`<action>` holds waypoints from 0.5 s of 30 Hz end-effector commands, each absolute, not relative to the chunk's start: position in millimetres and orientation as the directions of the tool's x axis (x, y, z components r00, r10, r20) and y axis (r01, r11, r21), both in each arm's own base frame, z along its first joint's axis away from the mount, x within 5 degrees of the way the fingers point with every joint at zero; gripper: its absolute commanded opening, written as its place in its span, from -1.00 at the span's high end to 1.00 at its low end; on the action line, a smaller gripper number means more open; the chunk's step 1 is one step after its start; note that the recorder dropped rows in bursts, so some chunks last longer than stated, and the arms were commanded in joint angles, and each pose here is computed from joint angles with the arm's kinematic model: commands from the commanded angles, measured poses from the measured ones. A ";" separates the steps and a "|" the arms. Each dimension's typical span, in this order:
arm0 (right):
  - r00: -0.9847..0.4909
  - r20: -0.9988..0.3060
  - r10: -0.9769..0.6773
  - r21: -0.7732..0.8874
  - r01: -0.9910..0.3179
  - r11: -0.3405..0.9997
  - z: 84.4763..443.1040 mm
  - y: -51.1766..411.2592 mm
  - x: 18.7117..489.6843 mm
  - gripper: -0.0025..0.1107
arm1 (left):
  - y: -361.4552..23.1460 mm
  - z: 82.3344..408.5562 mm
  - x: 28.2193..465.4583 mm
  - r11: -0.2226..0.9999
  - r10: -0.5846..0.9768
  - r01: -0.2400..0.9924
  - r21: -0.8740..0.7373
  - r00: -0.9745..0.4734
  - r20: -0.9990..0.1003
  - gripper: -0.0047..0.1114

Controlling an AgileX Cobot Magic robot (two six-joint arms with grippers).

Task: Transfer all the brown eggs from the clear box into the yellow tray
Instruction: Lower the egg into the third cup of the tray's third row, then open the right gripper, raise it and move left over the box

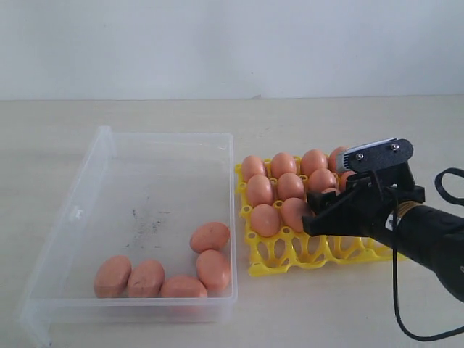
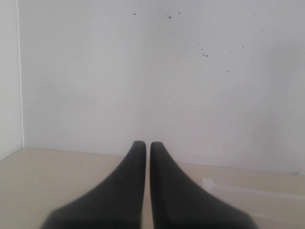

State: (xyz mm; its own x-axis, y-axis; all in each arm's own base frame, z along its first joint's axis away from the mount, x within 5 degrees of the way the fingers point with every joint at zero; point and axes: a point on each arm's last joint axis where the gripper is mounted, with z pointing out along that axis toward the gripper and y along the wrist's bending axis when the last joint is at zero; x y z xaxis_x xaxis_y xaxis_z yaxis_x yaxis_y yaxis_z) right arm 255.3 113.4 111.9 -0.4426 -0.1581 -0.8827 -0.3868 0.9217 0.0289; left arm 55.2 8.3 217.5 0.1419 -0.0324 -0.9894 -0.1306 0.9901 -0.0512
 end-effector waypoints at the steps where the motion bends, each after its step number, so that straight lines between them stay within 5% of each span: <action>1: -0.402 -0.905 -0.138 0.033 -0.390 0.920 137.2 111.8 252.8 -0.11 | 8.1 217.7 55.1 0.991 -0.023 -0.129 -0.042 0.141 -0.990 0.85; 8: -0.318 -0.944 -0.087 0.049 -0.396 0.917 179.6 109.3 244.3 -0.07 | 8.1 217.7 55.1 0.991 -0.023 -0.129 -0.042 0.141 -0.990 0.85; 11: -0.321 -0.943 -0.084 0.060 -0.415 0.908 186.2 110.7 242.4 0.35 | 8.1 217.7 55.1 0.991 -0.023 -0.129 -0.042 0.141 -0.990 0.85; 13: -0.330 -0.933 -0.140 0.026 -0.452 0.891 188.9 114.6 244.8 0.93 | 8.1 217.7 55.1 0.991 -0.023 -0.129 -0.042 0.141 -0.990 0.85; 15: -0.382 -0.896 -0.228 -0.012 -0.493 0.870 189.9 118.9 249.0 0.94 | 8.1 217.7 55.1 0.991 -0.023 -0.129 -0.042 0.141 -0.990 0.85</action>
State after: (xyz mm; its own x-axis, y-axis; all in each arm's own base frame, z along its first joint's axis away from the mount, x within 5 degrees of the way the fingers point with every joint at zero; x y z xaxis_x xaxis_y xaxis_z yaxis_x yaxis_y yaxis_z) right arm 244.6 114.0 185.1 -0.3444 -0.1310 -0.9297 -0.4407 0.8969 0.0369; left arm 55.2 8.3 217.5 0.1419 -0.0324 -0.9894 -0.1306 0.9901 -0.0512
